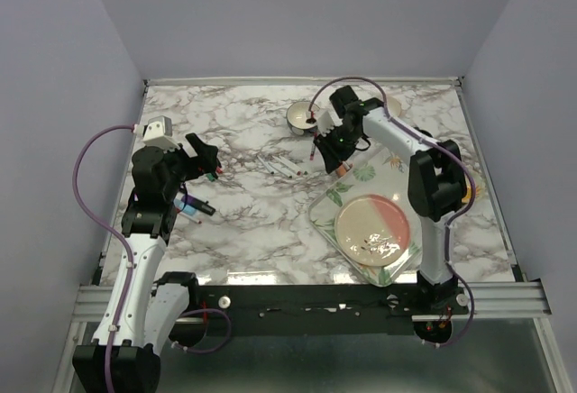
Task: Open the pen caps
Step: Grab a pen on the table with the right arm, then pass the pen from the right arm to the left
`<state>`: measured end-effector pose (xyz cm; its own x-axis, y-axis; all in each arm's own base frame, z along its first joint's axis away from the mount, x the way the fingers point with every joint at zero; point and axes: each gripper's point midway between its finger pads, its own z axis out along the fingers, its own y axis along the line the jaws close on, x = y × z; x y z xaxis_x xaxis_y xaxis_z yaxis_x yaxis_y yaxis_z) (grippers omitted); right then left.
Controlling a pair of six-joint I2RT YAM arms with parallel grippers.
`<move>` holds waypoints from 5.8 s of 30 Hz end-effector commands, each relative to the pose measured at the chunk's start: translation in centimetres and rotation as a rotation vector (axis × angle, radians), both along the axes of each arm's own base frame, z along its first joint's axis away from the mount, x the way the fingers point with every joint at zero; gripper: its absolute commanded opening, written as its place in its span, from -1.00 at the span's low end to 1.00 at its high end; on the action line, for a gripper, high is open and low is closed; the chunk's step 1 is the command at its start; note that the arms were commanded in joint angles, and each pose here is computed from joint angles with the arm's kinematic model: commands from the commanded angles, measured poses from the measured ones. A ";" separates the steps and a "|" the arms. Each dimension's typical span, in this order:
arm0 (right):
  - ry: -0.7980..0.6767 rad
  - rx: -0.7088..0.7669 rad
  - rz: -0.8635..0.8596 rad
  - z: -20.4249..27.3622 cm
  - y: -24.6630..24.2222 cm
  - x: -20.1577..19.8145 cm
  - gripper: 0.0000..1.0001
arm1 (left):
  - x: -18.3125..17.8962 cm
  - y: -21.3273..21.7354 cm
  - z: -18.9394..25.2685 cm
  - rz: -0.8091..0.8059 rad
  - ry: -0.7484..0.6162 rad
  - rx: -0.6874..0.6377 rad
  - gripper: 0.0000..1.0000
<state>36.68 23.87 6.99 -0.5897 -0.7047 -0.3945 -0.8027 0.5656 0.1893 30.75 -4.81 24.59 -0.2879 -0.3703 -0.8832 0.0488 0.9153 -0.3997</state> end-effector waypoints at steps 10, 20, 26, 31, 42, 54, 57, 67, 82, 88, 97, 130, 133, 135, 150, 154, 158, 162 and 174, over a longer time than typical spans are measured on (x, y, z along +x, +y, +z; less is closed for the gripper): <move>0.061 0.001 -0.131 -2.2 -3.5 2.6 -0.05 | -0.2 0.2 0.0 -0.003 -0.002 0.010 0.94; 0.074 -0.036 -0.146 -3.8 -3.8 3.1 -0.09 | -0.1 0.1 0.1 -0.009 -0.004 0.009 0.93; 0.082 -0.055 -0.157 -4.7 -3.9 3.0 -0.09 | -0.2 0.1 0.0 -0.010 -0.002 0.008 0.93; 0.052 -0.079 -0.176 -4.7 -4.2 3.4 -0.04 | -0.2 0.0 0.0 -0.012 -0.002 0.005 0.94; 0.021 -0.151 -0.181 -5.9 -4.0 3.2 -0.04 | -0.2 -0.1 0.2 -0.017 -0.006 0.004 0.94; 0.017 -0.182 -0.165 -6.6 -3.5 2.8 -0.31 | -0.2 -0.1 0.1 -0.018 -0.005 0.003 0.93; 0.026 -0.164 -0.157 -6.4 -3.1 2.6 -0.45 | -0.2 -0.1 0.1 -0.020 -0.005 0.003 0.93; -0.001 -0.039 -0.147 -2.1 -1.4 2.2 -0.90 | -0.2 -0.1 0.1 -0.020 -0.005 0.002 0.94; 0.015 0.084 -0.072 1.7 -0.8 -1.3 -0.99 | -0.2 -1.0 -0.1 -0.070 -0.001 -0.019 0.97; 0.060 0.198 -0.005 3.3 -0.2 -5.3 -0.99 | -0.3 -3.3 0.1 -0.183 -0.011 -0.090 0.97; 0.092 0.444 0.123 7.0 1.7 -9.9 -0.99 | -2.3 -8.0 0.6 -0.361 -0.066 -0.454 0.97; 0.167 0.695 0.189 10.3 4.4 -13.0 -0.99 | -3.1 -23.6 -2.8 -0.235 0.073 -0.576 0.47; 0.138 0.684 0.173 10.3 4.4 -12.6 -0.99 | -2.8 -24.3 -3.2 -0.197 0.100 -0.566 0.32; 0.114 0.671 0.155 10.1 4.3 -12.2 -0.99 | -2.9 -24.8 -3.5 -0.185 0.115 -0.565 0.31; 0.065 0.708 0.078 10.7 4.6 -11.6 -0.99 | -2.6 -25.6 -4.9 -0.091 0.122 -0.552 0.08; 0.065 0.706 0.073 10.5 4.5 -11.6 -0.99 | -2.6 -26.4 -4.8 -0.114 0.124 -0.553 -0.05; 0.061 0.708 0.072 10.4 4.5 -11.6 -0.98 | -2.9 -26.8 -4.7 -0.145 0.119 -0.552 -0.28; 0.074 0.714 0.104 10.5 4.6 -12.1 -0.87 | -3.1 -27.1 -4.2 -0.190 0.091 -0.524 -0.77; 0.087 0.764 0.291 11.7 4.2 -14.6 -0.15 | -4.6 -23.2 -3.5 -0.293 -0.012 -0.386 -1.00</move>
<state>23.95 28.46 17.67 -0.5148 -0.3714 -0.7727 -0.8519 0.1207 0.5095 26.06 -30.60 20.46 -0.4746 -0.6160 -0.6288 0.2202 0.6086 -0.7624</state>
